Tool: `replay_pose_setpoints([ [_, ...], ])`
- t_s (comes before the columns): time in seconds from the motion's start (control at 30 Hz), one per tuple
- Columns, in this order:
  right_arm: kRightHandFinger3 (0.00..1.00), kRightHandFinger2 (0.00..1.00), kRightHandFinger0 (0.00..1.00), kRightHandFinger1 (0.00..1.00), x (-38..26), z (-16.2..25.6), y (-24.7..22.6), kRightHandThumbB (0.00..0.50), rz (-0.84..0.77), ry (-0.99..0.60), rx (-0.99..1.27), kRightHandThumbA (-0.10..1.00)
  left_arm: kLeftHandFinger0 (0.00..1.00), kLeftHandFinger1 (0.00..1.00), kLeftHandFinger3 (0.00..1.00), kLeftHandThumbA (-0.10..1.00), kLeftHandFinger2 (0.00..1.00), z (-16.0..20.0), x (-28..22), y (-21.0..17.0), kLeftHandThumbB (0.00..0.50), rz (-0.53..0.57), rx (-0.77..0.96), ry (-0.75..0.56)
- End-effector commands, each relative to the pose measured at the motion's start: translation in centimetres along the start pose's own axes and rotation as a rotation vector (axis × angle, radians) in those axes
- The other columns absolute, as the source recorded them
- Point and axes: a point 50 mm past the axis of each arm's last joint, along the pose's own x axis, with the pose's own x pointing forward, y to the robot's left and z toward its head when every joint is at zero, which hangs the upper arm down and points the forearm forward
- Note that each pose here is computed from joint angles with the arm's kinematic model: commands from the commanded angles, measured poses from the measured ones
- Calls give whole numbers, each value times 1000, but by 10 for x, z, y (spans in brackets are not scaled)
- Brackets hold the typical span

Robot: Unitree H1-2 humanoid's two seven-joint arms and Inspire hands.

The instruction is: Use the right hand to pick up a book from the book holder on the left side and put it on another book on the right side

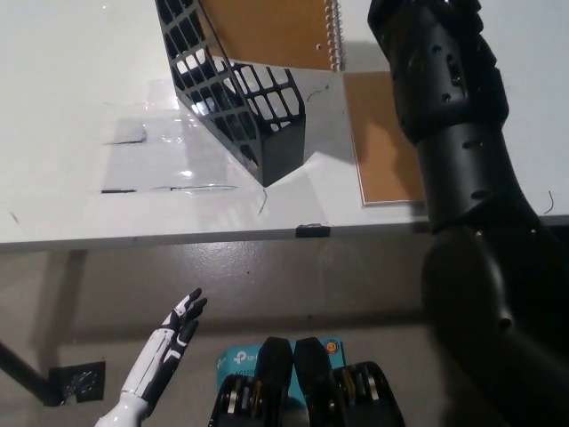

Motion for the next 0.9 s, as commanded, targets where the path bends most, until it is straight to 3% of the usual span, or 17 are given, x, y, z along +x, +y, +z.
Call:
replay_pose_setpoints([
  [0.0,1000,817,0,414,2,74,40,70,112,-164,54,-100,986,1000,1000,1000,1000,4,-6,2,145,-21,23,-41],
  [0.17,1000,829,0,413,-1,84,11,45,98,-171,142,-100,980,1000,1000,1000,1000,1,-12,1,142,-18,26,-22],
  [0.23,1000,815,0,384,-5,95,-5,62,75,-164,209,-100,981,1000,1000,1000,1000,0,-14,1,133,-16,9,-21],
  [0.4,1000,659,0,268,-10,125,-38,77,94,-141,317,-100,973,1000,1000,1000,1000,-1,-14,2,144,-13,14,-17],
  [0.63,1000,634,0,250,-28,159,-91,51,17,-183,372,-100,975,1000,1000,1000,1000,-5,-20,1,146,-15,18,0],
  [0.73,1000,575,0,234,-33,165,-113,29,2,-180,353,-100,991,1000,1000,1000,1000,-6,-20,-1,143,-7,9,-2],
  [0.87,1000,585,0,237,-38,158,-133,59,-73,-162,328,-100,1000,1000,1000,1000,1000,-7,-21,-1,182,9,1,-14],
])
